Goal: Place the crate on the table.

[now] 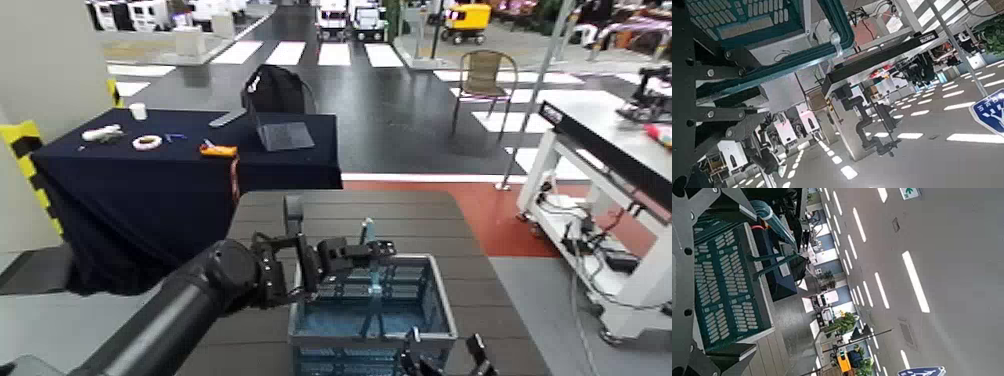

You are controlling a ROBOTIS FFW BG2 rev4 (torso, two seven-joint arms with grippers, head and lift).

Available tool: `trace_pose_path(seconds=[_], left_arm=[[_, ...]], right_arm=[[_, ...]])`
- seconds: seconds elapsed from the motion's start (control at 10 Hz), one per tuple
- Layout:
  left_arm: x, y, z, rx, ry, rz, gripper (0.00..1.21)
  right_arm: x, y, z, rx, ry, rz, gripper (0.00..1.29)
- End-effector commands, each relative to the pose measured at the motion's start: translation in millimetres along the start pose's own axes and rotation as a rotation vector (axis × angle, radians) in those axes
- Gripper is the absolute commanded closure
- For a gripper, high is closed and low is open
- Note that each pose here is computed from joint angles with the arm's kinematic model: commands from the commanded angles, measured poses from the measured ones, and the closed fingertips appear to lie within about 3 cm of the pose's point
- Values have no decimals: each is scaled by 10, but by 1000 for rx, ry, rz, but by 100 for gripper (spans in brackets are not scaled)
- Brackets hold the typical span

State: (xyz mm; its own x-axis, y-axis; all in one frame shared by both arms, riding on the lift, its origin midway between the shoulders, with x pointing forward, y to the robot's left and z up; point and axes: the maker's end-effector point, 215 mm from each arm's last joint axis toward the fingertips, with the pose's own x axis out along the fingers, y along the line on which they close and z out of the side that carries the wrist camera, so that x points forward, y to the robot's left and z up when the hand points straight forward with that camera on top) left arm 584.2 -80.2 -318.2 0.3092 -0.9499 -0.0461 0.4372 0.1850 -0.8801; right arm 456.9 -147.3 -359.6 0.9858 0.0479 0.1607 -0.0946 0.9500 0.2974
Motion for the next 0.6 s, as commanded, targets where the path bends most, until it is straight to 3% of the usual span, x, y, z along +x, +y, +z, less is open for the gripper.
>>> trace_pose_path(seconds=[0.1,0.3,0.4,0.6], left_arm=[[-8,28,7,0,-14,-2,72],[-12,60,9,5,-24,2,28],[-28,96,15,6,-31,9,13],[-44,154,12,10,-43,21,10]], right_arm=[[-1,-3,7,2,-3,-1,14],[0,-11,10,1,-3,-2,14],[0,-11,10,1,-3,-2,14],[-3,-31,5,1,-1,-6,14]])
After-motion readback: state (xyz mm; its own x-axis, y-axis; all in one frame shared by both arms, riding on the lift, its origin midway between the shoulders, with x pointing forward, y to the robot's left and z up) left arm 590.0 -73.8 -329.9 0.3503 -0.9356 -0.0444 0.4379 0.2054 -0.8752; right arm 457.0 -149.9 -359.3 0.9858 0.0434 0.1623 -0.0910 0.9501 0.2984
